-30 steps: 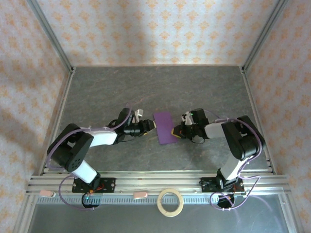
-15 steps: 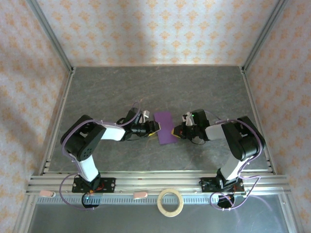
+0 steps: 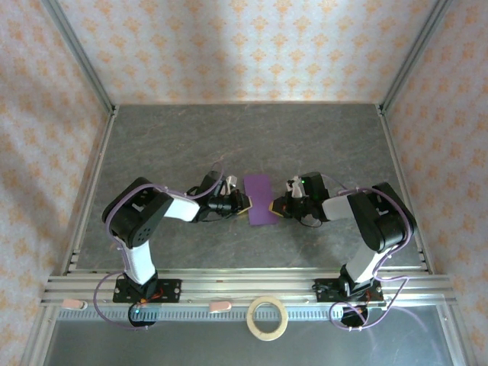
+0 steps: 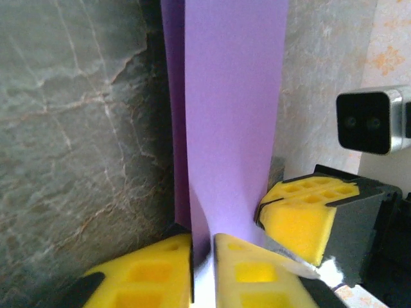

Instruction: Fold a paper plane with a square sheet of paper (pick it up from the middle)

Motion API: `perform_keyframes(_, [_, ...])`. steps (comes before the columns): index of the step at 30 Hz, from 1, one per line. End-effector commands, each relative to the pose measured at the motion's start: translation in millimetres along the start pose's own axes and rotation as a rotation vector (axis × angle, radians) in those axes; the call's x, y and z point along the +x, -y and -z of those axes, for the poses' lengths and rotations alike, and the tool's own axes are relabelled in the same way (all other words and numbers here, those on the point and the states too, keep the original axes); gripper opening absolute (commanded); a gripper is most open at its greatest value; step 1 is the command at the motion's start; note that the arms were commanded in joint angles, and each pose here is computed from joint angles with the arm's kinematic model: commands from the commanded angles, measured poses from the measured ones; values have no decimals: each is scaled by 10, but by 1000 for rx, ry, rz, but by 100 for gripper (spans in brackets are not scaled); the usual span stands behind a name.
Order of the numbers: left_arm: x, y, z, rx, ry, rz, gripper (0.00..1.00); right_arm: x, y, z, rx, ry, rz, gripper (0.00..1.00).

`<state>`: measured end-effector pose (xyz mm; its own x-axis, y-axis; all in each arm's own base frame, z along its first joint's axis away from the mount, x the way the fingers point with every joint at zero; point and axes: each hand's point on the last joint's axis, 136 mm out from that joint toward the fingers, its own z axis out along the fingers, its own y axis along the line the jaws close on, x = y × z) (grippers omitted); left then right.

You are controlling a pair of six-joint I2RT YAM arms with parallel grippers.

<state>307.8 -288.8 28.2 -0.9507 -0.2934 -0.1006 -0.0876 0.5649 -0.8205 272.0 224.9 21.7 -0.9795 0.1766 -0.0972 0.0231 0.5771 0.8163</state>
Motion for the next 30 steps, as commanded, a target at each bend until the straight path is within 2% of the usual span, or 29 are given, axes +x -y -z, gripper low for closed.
perform_keyframes(1, [7,141,-9,49,-8,-30,11,177,279,-11,90,-28,-77,0])
perform_keyframes(5, [-4,186,35,56,4,-46,4,144,186,14,62,-18,-56,0])
perform_keyframes(7, [-10,212,61,56,11,-58,2,109,114,40,47,-5,-35,5])
perform_keyframes(13, [50,295,178,75,-3,-154,0,-20,-233,246,-17,86,78,29])
perform_keyframes(19, [166,175,311,3,-34,-350,0,-100,-430,529,-20,251,187,33])
perform_keyframes(22, [170,134,350,-8,-44,-402,0,-71,-458,597,26,339,292,35])
perform_keyframes(30, [132,166,376,31,-27,-373,0,256,-644,600,193,530,726,46])
